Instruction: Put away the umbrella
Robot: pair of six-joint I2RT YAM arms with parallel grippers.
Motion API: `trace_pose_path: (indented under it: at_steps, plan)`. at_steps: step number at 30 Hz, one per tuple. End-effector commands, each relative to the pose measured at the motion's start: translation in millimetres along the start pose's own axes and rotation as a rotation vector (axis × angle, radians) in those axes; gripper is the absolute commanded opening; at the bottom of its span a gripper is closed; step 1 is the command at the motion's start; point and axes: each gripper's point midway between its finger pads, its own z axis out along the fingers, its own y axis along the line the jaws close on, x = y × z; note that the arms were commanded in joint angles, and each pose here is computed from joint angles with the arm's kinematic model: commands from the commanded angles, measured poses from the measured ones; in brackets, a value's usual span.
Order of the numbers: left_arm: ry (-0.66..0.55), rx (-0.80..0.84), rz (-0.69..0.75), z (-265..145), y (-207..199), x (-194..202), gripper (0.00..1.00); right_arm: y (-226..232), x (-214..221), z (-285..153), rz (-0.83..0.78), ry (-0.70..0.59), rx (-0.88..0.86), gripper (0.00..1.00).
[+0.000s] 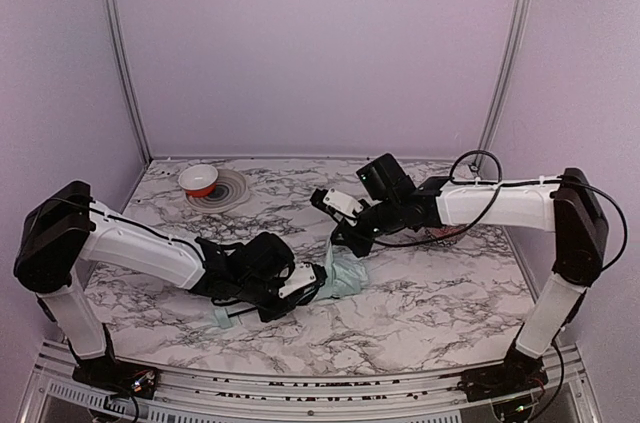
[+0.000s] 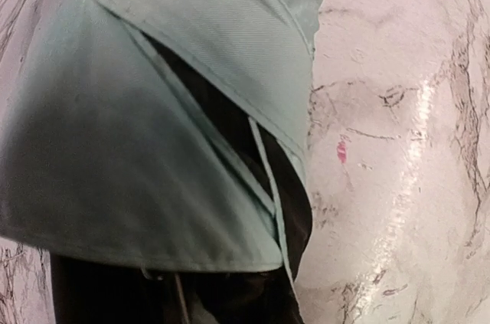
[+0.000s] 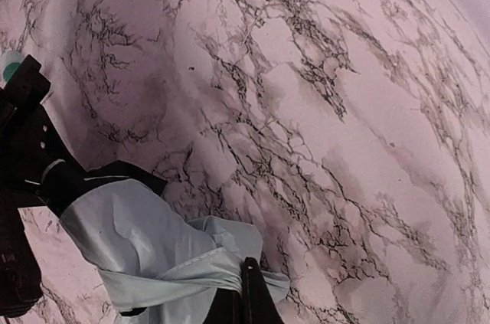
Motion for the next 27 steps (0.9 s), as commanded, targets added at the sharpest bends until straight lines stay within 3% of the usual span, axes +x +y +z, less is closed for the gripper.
trace_pose_path:
  at_steps: [1, 4, 9, 13, 16, 22, 27]
  plan:
    - [0.154, 0.281, 0.311, -13.9, -72.4, 56.2, 0.0, -28.1, -58.4, -7.3, -0.015, -0.111, 0.016, 0.0]
    - [0.115, 0.36, 0.383, -19.7, -90.2, 54.4, 0.0, -25.5, -48.1, 17.3, 0.018, -0.05, -0.066, 0.0]
    - [0.138, 0.305, 0.39, -15.1, -79.7, 58.6, 0.0, -6.9, 21.2, 60.7, 0.046, 0.171, -0.203, 0.0]
    - [0.132, 0.248, 0.358, -11.9, -66.8, 54.9, 0.0, 12.6, 60.7, 69.2, 0.061, 0.261, -0.291, 0.0]
    - [0.105, 0.209, 0.347, -12.8, -57.1, 43.0, 0.3, 24.3, 77.1, 71.6, 0.071, 0.286, -0.34, 0.0]
    - [0.005, 0.148, 0.37, -36.1, -39.5, 6.2, 0.65, 44.0, 89.1, 77.0, 0.041, 0.305, -0.401, 0.0]
    - [0.002, 0.142, 0.415, -59.6, -33.2, -9.7, 0.98, 44.6, 88.3, 77.9, 0.039, 0.299, -0.404, 0.0]
